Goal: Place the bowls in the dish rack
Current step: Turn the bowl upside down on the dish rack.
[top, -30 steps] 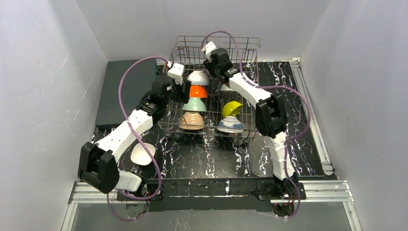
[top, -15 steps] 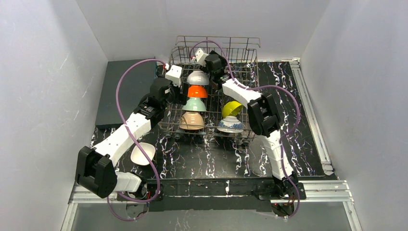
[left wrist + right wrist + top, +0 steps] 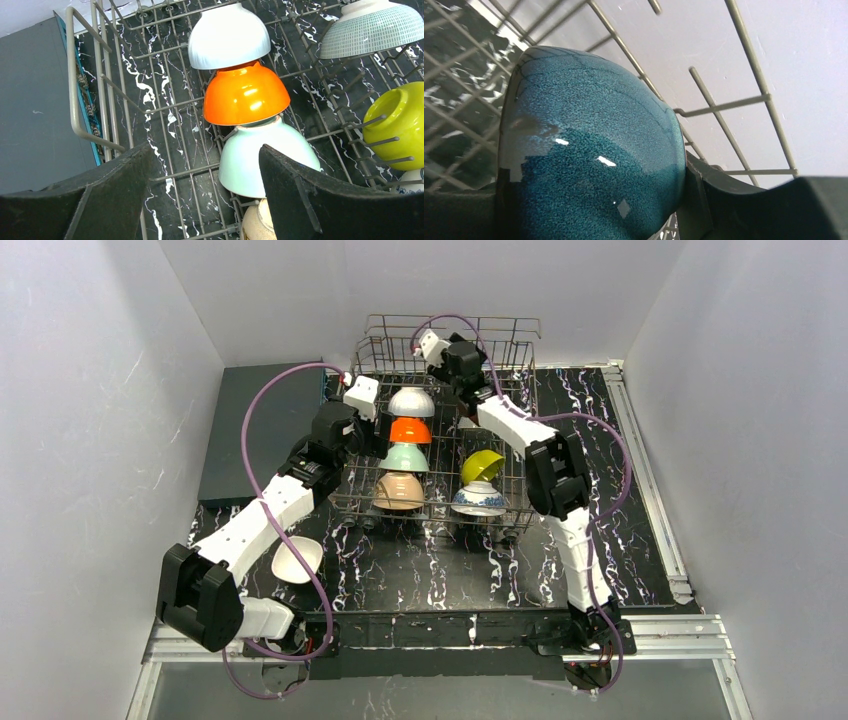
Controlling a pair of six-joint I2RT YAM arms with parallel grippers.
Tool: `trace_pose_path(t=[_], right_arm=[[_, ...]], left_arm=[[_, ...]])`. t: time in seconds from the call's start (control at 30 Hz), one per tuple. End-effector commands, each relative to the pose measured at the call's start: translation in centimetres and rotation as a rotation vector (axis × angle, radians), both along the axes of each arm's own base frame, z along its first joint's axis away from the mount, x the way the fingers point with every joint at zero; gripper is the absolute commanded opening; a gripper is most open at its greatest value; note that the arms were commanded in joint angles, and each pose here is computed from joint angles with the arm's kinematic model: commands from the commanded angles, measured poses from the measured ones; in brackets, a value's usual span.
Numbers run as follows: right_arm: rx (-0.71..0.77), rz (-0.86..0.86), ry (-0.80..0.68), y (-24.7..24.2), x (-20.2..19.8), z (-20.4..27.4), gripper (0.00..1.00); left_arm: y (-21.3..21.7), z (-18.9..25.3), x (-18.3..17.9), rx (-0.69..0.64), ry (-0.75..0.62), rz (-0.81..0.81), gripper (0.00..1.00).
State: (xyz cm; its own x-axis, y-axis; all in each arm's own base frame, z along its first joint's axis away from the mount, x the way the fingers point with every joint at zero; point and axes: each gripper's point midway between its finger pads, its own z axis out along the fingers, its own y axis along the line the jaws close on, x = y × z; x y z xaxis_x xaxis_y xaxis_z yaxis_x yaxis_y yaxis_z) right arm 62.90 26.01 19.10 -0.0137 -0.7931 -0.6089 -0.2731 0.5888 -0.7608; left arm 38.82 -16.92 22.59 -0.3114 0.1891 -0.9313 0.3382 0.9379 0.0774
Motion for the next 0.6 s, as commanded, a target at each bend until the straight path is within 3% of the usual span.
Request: trace_pose_path(t=[0.0,0.57], right_arm=[[0.066,-0.048,-0.154,-4.2,2.2,6.5,0.01],[0.015,0.003,-0.071,-12.0,2.3,4.1,0.01]], left_arm=[[0.5,1.0,-0.3,-0.003,-0.031,0.008,0.76],[0.0,0.2,-0.3,-0.01,-0.01,-0.008,0.76]])
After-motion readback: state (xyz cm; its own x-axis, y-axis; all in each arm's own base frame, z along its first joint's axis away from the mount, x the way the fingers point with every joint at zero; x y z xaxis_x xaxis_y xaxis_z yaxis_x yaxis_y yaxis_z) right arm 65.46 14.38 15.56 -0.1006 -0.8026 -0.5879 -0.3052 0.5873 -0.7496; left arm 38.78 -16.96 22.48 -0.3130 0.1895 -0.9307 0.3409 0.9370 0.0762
